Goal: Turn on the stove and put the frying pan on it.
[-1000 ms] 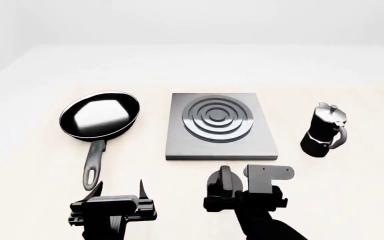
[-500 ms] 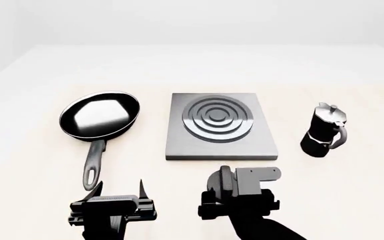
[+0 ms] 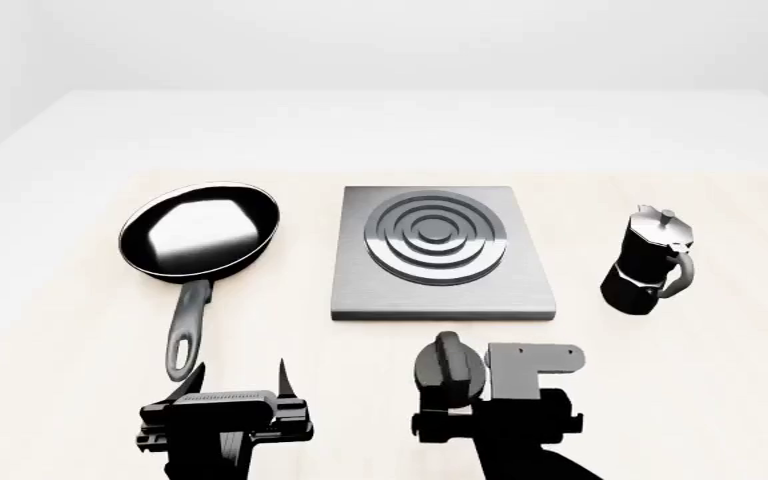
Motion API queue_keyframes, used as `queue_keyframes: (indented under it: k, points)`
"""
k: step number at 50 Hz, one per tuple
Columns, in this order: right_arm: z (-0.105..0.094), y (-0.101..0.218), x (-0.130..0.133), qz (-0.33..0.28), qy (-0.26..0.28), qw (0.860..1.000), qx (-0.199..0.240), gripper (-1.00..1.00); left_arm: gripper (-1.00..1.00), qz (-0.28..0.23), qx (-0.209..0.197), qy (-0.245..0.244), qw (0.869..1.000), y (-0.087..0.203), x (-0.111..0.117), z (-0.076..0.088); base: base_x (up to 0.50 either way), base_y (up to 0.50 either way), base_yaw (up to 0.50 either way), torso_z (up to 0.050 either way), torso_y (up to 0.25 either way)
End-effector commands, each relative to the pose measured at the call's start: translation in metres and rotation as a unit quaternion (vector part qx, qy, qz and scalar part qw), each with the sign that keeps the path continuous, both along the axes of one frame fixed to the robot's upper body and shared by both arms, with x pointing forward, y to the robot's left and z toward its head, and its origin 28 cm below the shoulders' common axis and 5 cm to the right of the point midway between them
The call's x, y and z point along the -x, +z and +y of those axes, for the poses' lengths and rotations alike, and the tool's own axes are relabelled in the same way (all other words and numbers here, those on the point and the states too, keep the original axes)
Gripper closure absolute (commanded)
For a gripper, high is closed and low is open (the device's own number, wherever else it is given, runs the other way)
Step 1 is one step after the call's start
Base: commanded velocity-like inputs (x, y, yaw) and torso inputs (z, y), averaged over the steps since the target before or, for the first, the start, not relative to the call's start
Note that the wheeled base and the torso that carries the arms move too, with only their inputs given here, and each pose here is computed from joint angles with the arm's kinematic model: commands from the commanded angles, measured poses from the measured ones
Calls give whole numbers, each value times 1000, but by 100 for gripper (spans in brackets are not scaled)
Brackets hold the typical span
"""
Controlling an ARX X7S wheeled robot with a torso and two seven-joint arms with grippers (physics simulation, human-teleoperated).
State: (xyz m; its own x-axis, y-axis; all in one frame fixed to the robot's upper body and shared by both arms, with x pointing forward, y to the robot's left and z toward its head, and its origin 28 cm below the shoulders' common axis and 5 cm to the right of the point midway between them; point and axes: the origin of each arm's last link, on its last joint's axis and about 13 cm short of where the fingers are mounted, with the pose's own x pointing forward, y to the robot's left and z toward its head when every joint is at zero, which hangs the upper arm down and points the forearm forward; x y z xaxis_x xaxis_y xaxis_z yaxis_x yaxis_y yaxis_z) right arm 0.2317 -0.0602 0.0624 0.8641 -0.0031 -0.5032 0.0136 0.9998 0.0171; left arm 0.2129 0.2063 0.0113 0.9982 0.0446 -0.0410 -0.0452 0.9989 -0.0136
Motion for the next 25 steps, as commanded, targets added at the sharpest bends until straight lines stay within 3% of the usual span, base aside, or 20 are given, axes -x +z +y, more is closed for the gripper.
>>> queue_keyframes:
  k: [1,13,21,25]
  points:
    - [-12,1,4,-8,-50,998,28,-100,-100,0,0,0,1000,0,0,0,0,0,0,0,0]
    - [-26,-4,4,-12,-113,990,83,-100,-100,1,0,0,1000,1,0,0,0,0,0,0,0]
    - [-34,-3,3,-37,-163,982,88,-100,-100,0,0,-1,1000,-1,-1,0,0,0,0,0,0]
    - [-36,1,3,-80,-176,979,71,-100,-100,0,0,-1,1000,-1,0,0,0,0,0,0,0]
